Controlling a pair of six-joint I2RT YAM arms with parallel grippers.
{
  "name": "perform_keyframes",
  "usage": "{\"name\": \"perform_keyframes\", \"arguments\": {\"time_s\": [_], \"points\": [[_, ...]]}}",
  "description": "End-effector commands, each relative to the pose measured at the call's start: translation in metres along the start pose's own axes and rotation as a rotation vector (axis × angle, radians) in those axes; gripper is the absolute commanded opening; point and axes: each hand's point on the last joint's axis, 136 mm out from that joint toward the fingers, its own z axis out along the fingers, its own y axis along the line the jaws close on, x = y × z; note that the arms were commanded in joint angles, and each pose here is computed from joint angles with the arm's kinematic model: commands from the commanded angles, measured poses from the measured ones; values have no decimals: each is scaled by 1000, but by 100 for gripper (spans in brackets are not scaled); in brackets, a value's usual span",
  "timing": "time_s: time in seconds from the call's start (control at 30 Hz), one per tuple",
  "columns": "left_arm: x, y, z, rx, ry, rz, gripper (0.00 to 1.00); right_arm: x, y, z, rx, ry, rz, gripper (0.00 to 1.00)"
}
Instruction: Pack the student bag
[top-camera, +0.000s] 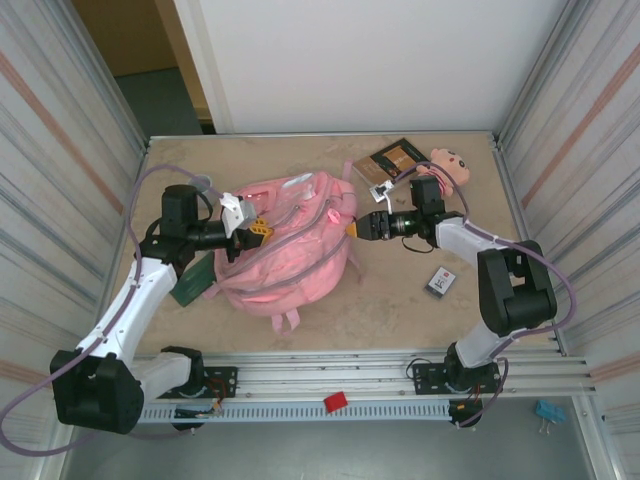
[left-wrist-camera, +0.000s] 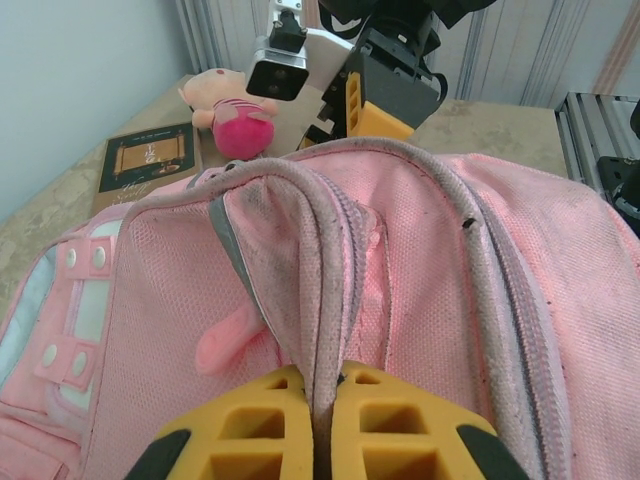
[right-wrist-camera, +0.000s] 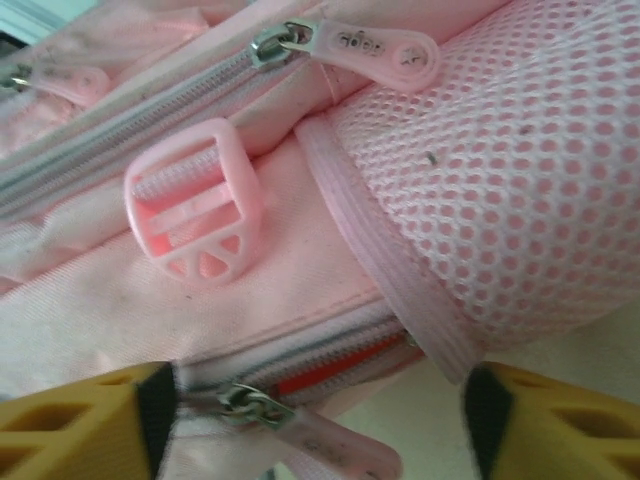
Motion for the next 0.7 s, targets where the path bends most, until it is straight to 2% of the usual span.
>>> {"name": "perform_keyframes", "arguments": {"time_s": [0.0,0.07,0.27,0.33,0.53,0.6,0.67], "points": [[-48,-3,-10,22,-117,165,0,2,22,-1,-81,37,-15,57],[-45,-1,-9,11,-108,162,0,9,24,-6,-62,43,-14,45],[-41,4,-7,-2,-97,151,0,8,29,-18,-71,28,14,24],[-41,5,-7,-7,-99,152,0,6,31,-18,-78,29,13,22],[-45,4,-7,0,-113,153,0,5,32,-13,-84,36,-4,36],[-46,4,-8,1,-117,157,0,4,26,-12,-52,29,-9,48],[-48,3,-8,6,-121,159,0,1,19,-15,-22,8,-24,54]]}}
